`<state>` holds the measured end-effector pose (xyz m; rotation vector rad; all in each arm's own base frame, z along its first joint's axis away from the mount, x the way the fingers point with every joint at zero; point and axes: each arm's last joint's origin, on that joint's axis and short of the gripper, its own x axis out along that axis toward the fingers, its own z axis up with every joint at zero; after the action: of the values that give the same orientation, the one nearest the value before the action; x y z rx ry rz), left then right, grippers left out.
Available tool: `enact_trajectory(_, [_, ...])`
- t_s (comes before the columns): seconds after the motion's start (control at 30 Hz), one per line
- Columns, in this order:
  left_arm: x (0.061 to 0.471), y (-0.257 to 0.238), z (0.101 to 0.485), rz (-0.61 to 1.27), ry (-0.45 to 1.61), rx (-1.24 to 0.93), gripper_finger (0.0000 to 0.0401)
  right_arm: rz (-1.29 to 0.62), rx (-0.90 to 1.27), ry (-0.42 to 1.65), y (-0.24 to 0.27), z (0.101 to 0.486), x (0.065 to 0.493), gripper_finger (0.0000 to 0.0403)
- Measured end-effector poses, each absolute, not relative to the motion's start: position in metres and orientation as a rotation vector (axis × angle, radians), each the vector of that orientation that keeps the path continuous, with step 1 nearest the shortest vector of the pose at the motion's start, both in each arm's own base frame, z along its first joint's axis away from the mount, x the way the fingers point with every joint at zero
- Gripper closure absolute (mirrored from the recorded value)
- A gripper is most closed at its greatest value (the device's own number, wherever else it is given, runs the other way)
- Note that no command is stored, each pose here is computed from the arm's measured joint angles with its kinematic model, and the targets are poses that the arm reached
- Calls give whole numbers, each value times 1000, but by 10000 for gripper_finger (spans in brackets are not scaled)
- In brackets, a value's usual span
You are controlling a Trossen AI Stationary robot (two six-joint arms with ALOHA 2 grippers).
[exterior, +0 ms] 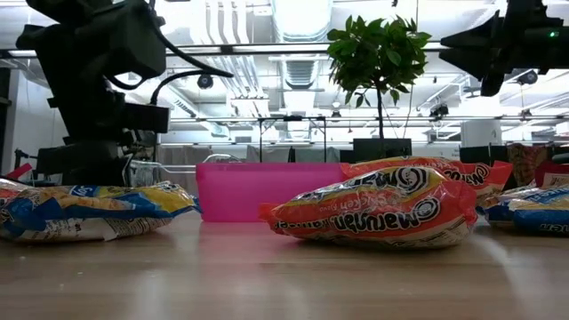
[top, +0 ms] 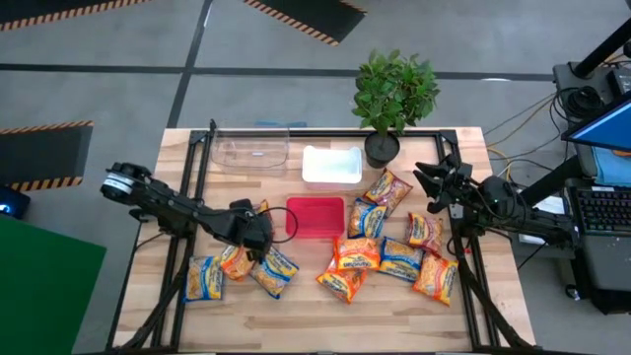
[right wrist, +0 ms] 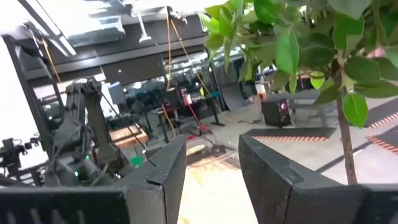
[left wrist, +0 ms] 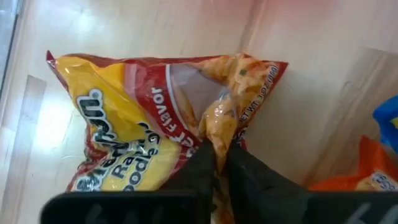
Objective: Sort Maruchan noodles
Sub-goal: Put the red noodle pack into the transparent bin
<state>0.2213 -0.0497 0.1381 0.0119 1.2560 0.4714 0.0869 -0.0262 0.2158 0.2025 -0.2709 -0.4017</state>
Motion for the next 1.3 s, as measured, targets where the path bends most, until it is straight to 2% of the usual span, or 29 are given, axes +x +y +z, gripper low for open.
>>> enact_trajectory(0.23, [218,-48,166,516,1111,-101,398,-398,221,-262,-26,215,87,266])
enact_trajectory(0.5, [196,-32,246,685,709,-237,400,-378,316,-118,-26,200,90,266])
enact_trajectory(0.73, [170,-9,296,861,393,-268,400,-369,311,-147,-25,203,89,266])
enact_trajectory(1.0, [166,42,316,1052,259,-274,401,-375,335,-104,-26,198,90,266])
enact_trajectory(1.17, [172,94,318,1050,230,-340,401,-375,325,-109,-26,198,90,266])
enact_trajectory(1.3, [175,136,301,1028,274,-461,401,-375,324,-108,-26,198,90,266])
